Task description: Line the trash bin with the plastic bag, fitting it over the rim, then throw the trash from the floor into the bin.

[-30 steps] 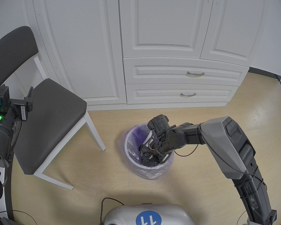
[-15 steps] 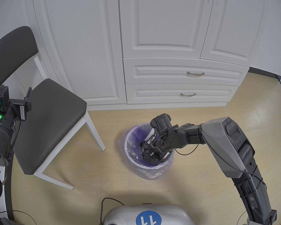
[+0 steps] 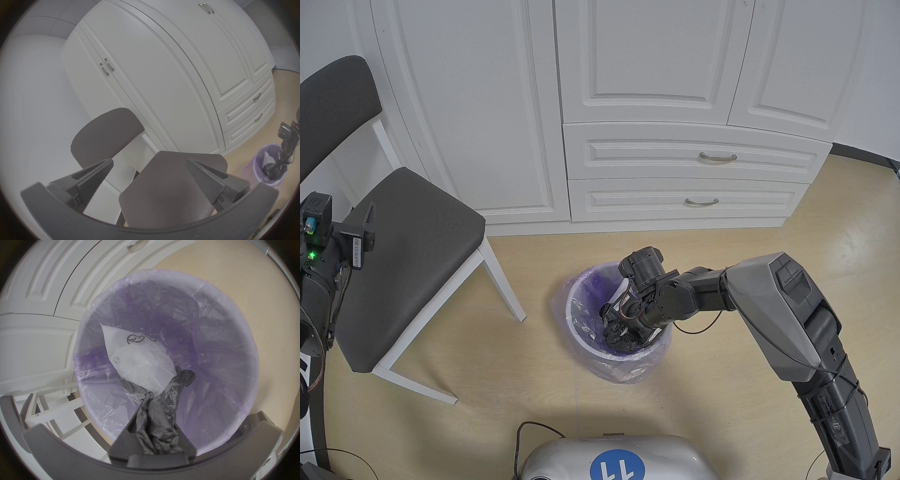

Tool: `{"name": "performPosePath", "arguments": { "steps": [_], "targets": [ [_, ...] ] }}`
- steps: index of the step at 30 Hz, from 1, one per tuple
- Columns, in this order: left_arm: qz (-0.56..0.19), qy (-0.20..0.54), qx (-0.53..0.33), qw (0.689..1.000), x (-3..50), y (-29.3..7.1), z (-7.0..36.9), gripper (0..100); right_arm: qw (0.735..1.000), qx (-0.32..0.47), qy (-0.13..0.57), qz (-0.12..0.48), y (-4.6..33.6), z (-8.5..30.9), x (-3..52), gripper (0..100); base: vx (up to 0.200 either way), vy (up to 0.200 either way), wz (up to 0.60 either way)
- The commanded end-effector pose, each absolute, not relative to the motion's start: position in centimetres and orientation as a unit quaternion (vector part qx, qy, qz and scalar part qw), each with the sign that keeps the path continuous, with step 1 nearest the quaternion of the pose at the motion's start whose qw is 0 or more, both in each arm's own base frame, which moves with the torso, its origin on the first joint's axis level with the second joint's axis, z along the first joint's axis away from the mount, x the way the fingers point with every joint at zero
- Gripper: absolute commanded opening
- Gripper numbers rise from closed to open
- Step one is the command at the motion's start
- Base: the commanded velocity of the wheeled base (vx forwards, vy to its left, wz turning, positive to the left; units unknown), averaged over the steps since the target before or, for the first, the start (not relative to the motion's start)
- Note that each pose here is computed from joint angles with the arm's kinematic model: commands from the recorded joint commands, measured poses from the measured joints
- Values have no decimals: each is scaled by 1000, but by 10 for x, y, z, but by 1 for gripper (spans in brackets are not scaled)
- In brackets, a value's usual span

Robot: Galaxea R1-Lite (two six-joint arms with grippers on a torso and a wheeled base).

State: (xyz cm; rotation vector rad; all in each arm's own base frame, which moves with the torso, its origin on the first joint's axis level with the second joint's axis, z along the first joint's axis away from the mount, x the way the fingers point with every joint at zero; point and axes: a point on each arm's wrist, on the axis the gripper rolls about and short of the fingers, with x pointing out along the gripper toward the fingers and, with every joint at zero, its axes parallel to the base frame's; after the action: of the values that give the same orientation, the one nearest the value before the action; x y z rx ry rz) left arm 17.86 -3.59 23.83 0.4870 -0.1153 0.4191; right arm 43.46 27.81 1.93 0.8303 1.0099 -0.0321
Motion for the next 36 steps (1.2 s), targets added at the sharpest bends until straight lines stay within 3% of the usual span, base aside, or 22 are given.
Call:
{"name": "performPosePath", "arguments": {
  "steps": [1,7,21,22,30,36],
  "targets": [
    [206,-52,241,947,182,-37,236,100,796,386,467,-10,280,18,435,0,0,0,0],
    [207,-54,240,947,180,-36,237,100,810,396,432,-18,279,22,440,0,0,0,0],
    [207,-58,238,947,177,-35,237,100,812,407,418,-20,283,28,438,0,0,0,0],
    [207,-58,238,947,177,-35,237,100,812,406,419,-20,284,27,438,100,0,0,0],
    [204,-56,240,947,177,-36,236,100,815,406,412,-22,284,31,438,100,0,0,0],
    [198,-52,243,948,179,-38,234,100,818,417,396,-1,284,71,426,100,0,0,0]
  ]
}}
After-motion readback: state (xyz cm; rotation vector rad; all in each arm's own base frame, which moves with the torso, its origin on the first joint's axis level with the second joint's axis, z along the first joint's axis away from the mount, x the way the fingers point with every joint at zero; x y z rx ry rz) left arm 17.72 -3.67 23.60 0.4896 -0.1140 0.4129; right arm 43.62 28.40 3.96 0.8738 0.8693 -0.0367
